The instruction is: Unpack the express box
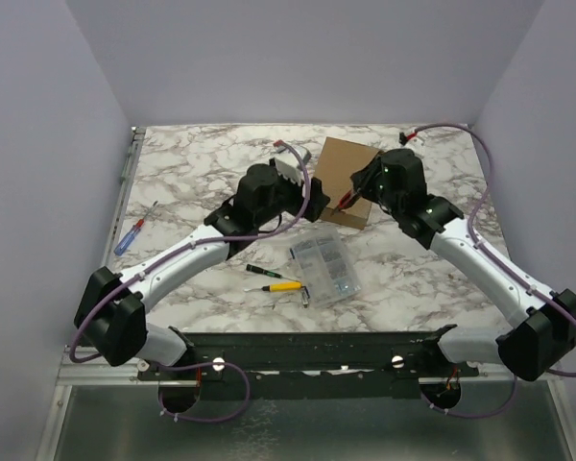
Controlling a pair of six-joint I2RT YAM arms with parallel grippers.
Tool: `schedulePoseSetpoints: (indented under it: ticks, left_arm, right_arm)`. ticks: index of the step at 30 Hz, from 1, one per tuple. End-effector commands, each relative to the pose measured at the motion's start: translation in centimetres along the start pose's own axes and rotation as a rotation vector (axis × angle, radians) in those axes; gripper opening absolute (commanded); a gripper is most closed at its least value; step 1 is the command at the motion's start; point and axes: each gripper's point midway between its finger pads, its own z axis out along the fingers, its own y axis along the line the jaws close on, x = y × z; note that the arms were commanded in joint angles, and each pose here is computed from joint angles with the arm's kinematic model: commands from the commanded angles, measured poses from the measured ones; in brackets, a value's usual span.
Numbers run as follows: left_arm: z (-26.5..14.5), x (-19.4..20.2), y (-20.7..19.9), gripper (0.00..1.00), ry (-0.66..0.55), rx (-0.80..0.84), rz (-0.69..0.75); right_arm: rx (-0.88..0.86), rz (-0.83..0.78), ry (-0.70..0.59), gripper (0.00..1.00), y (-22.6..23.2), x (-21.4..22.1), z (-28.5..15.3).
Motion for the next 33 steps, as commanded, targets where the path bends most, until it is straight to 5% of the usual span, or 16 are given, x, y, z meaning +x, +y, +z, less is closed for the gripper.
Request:
schedulePoseSetpoints:
  ticks: [1, 5, 17, 33]
  left_arm:
    - [2.4, -0.8, 4.8, 0.85, -0.013, -0.109, -0.462]
    - [6.3, 2.0, 8.5, 0.83, 0.064, -0.115, -0.700]
    - [16.7, 8.1, 12.8, 0.79, 0.176, -0.159, -0.699]
    - [19.5, 14.2, 5.4, 0.70, 0.349, 0.004, -0.662]
  right_arm:
    - [0.358, -0.301, -0.177, 0.00, -8.6, -6.3, -0.7]
    - [0.428, -0.291, -0.163, 0.00, -13.6, -8.3, 0.1]
    - [0.482, -0.274, -0.015, 0.00, -18.3, -5.4, 7.4]
    - [0.483, -0.268, 0.019, 0.00, -19.4, -3.5, 9.4]
